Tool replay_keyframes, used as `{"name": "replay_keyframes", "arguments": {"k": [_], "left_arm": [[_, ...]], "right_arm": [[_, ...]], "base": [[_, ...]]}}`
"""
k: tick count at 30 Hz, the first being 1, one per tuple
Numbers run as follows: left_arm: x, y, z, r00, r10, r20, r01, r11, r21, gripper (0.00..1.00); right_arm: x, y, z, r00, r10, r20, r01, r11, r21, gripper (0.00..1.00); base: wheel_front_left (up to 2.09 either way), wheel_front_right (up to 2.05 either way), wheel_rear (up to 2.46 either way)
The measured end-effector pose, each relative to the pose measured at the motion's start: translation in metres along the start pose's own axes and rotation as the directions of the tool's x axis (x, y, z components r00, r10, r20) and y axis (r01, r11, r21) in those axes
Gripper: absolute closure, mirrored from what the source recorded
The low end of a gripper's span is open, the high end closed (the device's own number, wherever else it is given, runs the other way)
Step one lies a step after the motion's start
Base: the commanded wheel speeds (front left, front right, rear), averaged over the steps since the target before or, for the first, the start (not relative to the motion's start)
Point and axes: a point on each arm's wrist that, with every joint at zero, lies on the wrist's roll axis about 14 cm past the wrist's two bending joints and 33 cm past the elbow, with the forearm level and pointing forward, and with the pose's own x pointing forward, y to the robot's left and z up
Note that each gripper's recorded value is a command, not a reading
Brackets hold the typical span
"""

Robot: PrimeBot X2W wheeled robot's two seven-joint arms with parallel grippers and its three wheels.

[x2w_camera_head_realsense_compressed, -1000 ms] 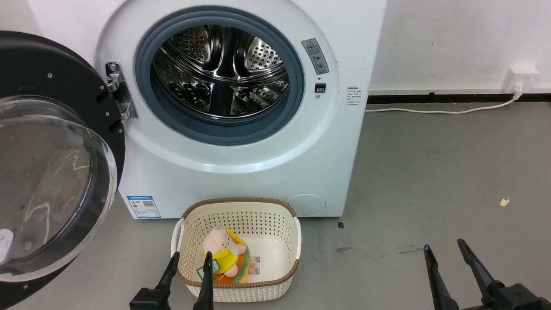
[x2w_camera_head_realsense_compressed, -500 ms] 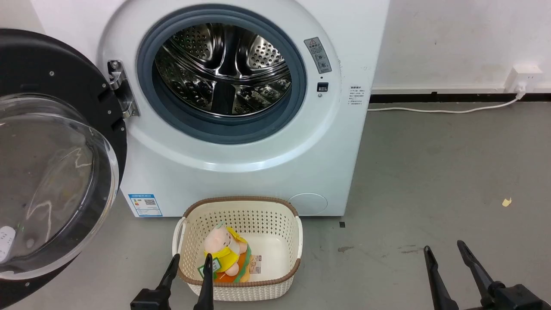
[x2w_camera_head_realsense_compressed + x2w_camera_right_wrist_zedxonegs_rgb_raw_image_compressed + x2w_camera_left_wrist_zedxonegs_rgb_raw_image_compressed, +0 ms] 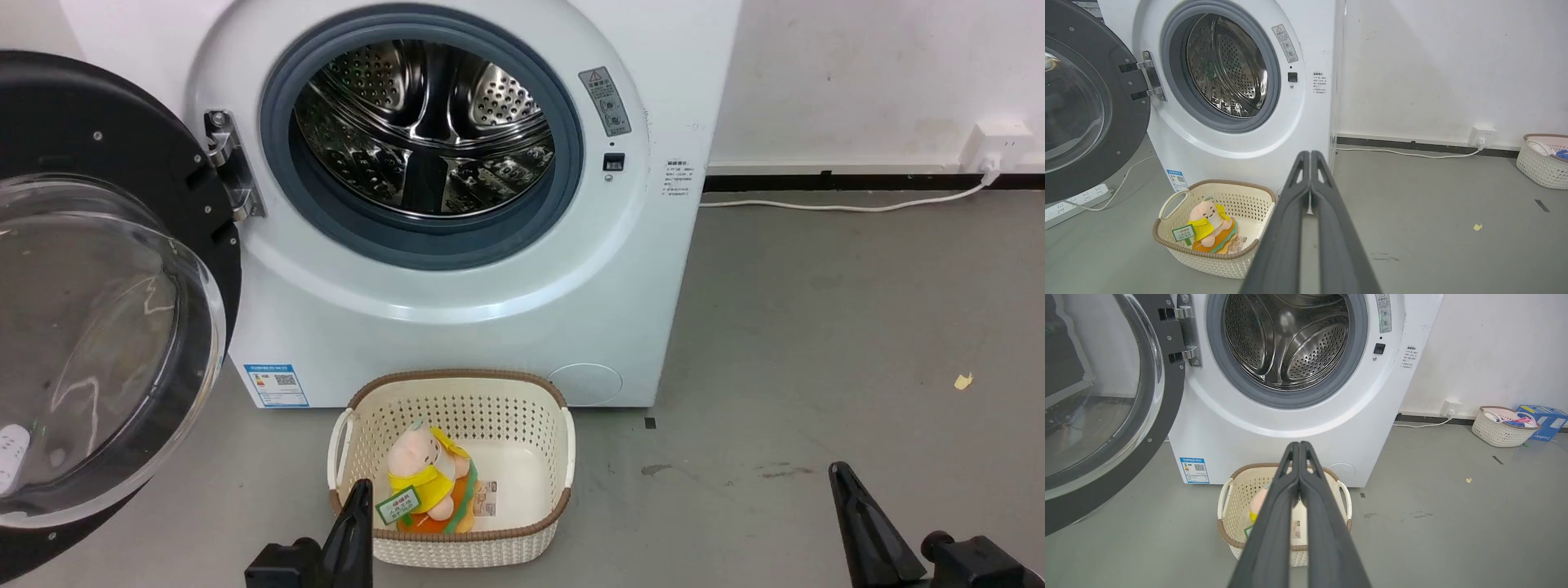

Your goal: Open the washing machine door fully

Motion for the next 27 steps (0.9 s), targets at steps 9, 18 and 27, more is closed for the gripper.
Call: {"name": "replay_keyframes", "arguments": {"k": [9,18,27], "left_arm": [[0.0011,0.0019,-0.0001,1.000,0.004,-0.010,-0.004,1.000,0.012,1.00],[0.0026,0.0045,0.0011,1.000,0.010,-0.016,-0.010,1.000,0.024,1.00],[0.0042,0.0074,0.0031,1.000,0.018,-0.020,-0.017,0.999,0.034,1.00]], "right_arm": [[0.0017,0.0015,-0.0026,1.000,0.005,-0.018,-0.005,1.000,-0.001,1.00],[0.0028,0.0030,-0.0052,0.999,0.010,-0.036,-0.010,1.000,-0.003,1.00],[0.0088,0.0054,-0.0029,0.999,0.019,-0.038,-0.019,1.000,-0.009,1.00]], "base": [[0.00,0.00,0.00],[0.00,0.00,0.00],[0.00,0.00,0.00]]}}
